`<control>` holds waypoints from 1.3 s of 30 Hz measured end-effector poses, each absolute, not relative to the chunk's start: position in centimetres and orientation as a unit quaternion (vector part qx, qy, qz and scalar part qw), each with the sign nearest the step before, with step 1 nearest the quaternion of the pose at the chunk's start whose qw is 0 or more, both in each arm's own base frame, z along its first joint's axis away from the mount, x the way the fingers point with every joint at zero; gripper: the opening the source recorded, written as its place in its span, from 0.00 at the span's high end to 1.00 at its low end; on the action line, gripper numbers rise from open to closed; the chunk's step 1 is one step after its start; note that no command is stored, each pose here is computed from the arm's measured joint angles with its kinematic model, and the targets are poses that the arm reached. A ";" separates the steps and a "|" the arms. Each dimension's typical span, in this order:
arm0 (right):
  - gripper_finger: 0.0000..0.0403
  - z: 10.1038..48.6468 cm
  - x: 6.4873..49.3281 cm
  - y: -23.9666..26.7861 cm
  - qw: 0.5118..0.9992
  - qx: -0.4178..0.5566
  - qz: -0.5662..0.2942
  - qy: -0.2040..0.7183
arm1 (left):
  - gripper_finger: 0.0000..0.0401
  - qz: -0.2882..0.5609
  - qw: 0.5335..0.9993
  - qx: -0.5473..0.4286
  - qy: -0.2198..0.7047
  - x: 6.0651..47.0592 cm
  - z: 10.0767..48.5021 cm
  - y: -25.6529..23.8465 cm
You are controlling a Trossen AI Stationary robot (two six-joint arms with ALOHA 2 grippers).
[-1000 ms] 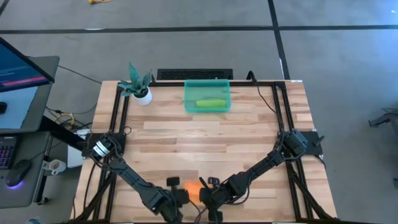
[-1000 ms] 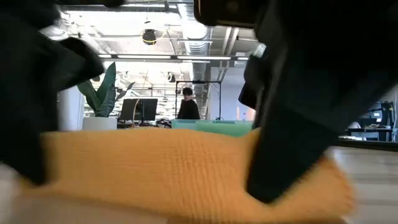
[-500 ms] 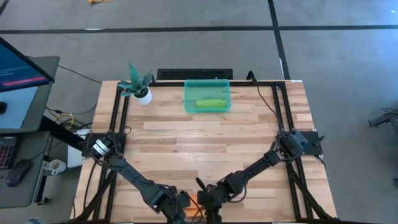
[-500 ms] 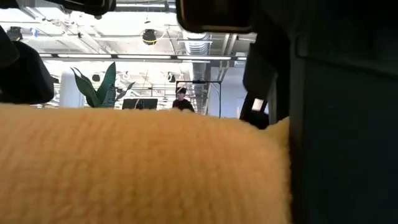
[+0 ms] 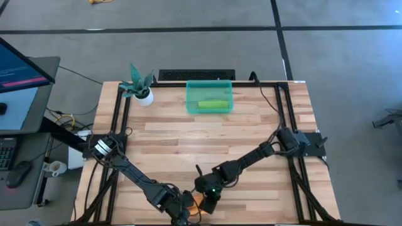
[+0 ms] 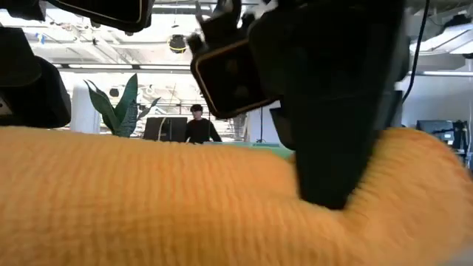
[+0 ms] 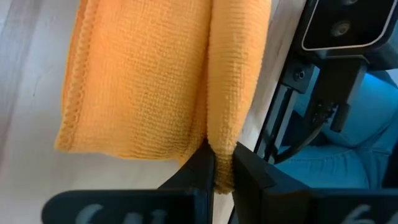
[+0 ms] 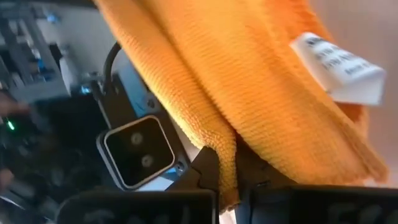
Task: Roll towel into tight, uniform cylinder
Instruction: Roll the orange microfiber towel
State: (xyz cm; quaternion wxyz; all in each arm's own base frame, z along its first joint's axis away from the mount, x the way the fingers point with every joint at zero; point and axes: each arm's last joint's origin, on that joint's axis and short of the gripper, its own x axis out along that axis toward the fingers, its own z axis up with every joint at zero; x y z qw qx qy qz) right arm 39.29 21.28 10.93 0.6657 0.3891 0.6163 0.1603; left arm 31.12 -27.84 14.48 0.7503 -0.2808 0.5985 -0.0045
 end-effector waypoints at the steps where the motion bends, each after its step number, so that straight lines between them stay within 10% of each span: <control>1: 0.93 10.9 39.4 21.0 0.658 0.401 0.150 0.619 | 0.95 -0.004 0.750 -0.281 0.599 31.1 14.5 -27.8; 26: 0.92 10.6 39.2 20.2 0.629 0.436 0.064 0.640 | 0.66 -0.014 0.761 -0.176 0.625 29.9 14.3 -27.3; 39: 0.91 10.5 39.2 20.2 0.639 0.429 0.061 0.636 | 0.65 -0.052 0.928 -0.039 0.368 25.6 18.9 -33.2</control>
